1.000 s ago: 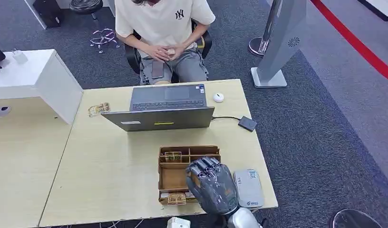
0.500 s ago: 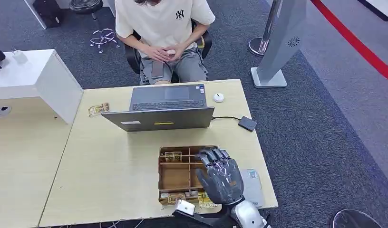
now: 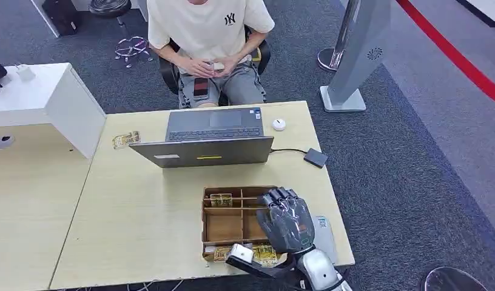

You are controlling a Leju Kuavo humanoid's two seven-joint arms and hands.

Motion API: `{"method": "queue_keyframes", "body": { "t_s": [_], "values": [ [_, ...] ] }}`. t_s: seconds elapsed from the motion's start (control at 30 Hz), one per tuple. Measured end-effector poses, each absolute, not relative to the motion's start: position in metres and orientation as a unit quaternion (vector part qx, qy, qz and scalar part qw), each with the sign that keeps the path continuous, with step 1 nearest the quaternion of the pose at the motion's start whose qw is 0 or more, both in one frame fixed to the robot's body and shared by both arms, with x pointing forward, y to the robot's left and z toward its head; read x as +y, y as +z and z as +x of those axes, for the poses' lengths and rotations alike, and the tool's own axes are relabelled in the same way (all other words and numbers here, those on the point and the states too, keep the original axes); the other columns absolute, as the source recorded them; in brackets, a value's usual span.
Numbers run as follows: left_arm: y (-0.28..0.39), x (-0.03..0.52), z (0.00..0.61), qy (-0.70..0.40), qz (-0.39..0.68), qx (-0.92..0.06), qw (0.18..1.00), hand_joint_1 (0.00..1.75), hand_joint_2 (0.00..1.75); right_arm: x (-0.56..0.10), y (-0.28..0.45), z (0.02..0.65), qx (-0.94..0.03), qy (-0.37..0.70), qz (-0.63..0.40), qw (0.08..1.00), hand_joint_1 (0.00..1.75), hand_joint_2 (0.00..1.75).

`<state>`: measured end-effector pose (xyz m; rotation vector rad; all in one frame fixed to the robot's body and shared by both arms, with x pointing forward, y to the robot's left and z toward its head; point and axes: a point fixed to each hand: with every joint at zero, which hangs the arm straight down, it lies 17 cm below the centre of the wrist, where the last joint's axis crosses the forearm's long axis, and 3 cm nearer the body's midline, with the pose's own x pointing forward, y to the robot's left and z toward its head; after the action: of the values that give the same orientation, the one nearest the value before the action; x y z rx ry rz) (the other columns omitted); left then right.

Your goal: Pass the card to the sensor for recognition and then transmit it.

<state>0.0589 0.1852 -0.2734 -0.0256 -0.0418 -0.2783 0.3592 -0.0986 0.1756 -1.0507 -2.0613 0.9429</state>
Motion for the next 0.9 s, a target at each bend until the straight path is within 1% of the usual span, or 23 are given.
{"method": "queue_keyframes", "body": {
  "t_s": [0.2,0.33,0.4,0.57,0.63,0.67,0.7,0.73,0.83,0.9],
  "values": [
    [-0.273,0.185,0.059,-0.143,-0.012,-0.021,0.989,0.0,0.0,-0.099,0.171,0.362,-0.781,0.36,-0.397,0.321,0.77,1.75],
    [-0.273,0.185,0.059,-0.145,-0.012,-0.021,0.989,0.0,0.0,-0.1,0.169,0.363,-0.78,0.36,-0.396,0.324,0.84,1.75],
    [-0.273,0.185,0.059,-0.146,-0.012,-0.021,0.989,0.0,0.0,-0.099,0.169,0.364,-0.78,0.36,-0.395,0.326,0.77,1.75],
    [-0.273,0.186,0.059,-0.147,-0.012,-0.021,0.989,0.0,0.0,-0.099,0.167,0.367,-0.78,0.36,-0.391,0.331,0.8,1.75],
    [-0.273,0.186,0.059,-0.147,-0.012,-0.021,0.989,0.0,0.0,-0.098,0.166,0.368,-0.78,0.36,-0.39,0.331,0.77,1.75],
    [-0.273,0.186,0.059,-0.147,-0.012,-0.021,0.989,0.0,0.0,-0.098,0.166,0.369,-0.78,0.36,-0.39,0.332,0.84,1.75],
    [-0.273,0.186,0.059,-0.147,-0.012,-0.021,0.989,0.0,0.0,-0.098,0.166,0.369,-0.78,0.36,-0.389,0.332,0.84,1.75],
    [-0.273,0.186,0.059,-0.147,-0.012,-0.021,0.989,0.0,0.0,-0.097,0.166,0.37,-0.78,0.36,-0.388,0.333,0.77,1.75],
    [-0.273,0.186,0.059,-0.148,-0.011,-0.021,0.989,0.0,0.0,-0.096,0.164,0.372,-0.781,0.36,-0.383,0.337,0.79,1.75],
    [-0.273,0.186,0.059,-0.148,-0.011,-0.021,0.989,0.0,0.0,-0.096,0.163,0.373,-0.781,0.36,-0.381,0.34,0.77,1.75]
  ]
}}
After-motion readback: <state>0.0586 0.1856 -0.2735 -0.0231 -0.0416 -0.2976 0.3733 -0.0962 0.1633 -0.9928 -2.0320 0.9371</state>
